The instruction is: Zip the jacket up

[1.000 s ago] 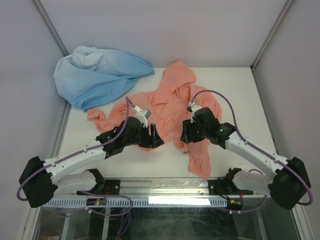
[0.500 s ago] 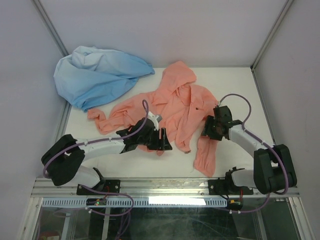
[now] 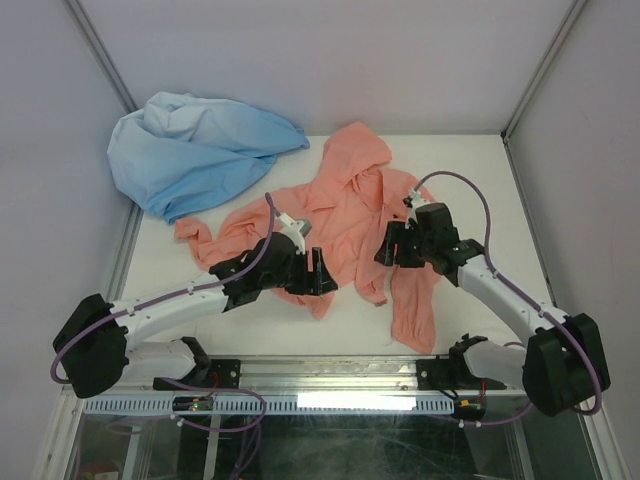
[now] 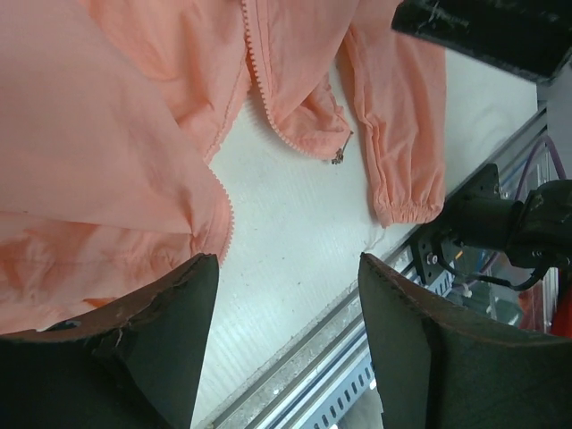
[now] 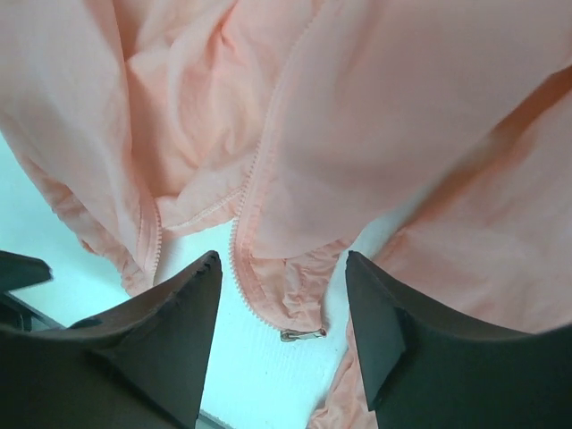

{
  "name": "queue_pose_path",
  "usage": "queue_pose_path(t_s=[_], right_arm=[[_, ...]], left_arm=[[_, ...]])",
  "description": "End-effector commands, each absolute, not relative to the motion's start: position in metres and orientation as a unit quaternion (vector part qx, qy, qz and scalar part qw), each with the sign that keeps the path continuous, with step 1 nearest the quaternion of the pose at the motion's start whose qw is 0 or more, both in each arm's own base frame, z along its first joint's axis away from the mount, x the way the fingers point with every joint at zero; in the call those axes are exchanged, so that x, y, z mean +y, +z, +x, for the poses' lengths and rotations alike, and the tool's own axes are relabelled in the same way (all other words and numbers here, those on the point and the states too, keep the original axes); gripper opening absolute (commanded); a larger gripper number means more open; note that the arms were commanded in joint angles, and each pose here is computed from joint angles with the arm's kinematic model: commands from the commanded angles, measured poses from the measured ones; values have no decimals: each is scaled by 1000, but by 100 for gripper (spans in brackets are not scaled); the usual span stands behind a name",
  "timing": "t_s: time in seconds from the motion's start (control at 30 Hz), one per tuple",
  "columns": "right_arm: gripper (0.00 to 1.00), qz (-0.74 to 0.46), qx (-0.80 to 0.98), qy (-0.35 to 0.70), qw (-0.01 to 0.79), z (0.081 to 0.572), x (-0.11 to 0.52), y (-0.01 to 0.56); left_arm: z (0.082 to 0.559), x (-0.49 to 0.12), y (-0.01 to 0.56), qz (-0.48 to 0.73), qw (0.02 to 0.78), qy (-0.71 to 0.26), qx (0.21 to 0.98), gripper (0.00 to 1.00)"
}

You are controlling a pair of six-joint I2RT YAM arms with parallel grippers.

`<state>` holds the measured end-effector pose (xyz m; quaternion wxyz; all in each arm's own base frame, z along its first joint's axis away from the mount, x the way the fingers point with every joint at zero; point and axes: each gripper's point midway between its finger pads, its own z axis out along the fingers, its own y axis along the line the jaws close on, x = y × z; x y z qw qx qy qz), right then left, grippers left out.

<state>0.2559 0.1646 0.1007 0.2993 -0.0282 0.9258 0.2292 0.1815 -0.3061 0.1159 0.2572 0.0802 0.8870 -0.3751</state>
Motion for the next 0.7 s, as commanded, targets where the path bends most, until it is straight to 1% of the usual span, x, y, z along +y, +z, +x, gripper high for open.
queue_pose_path(t_s=[0.0,0.07,0.13,0.27,0.43,0.47,0.5,0.53,0.63,0.67], right_arm=[[58,-74,928,244,272,244,178,86],[53,-85,934,246,246,238,184,75],[51,-94,937,247,228,233,192,66],[49,-86,947,237,198,227,199,49],[49,-88,957,219,171,216,208,28],[48,-95,957,220,163,211,213,24],[44,-101,956,223,159,209,218,22],[37,-108,955,228,155,206,224,20],[10,-116,946,257,158,204,242,26],[3,-115,939,277,168,206,250,32]], left_arm=[[192,-297,144,80,308,-362,876,64],[194,-302,150,80,312,-376,869,63],[194,-313,154,83,305,-396,862,62],[194,-335,145,91,275,-421,860,61],[197,-338,131,79,269,-419,863,61],[197,-338,129,76,269,-421,863,61],[196,-338,127,74,266,-421,864,61],[196,-338,126,72,265,-423,864,61],[195,-338,121,66,259,-424,865,61],[195,-338,120,64,259,-424,865,61]])
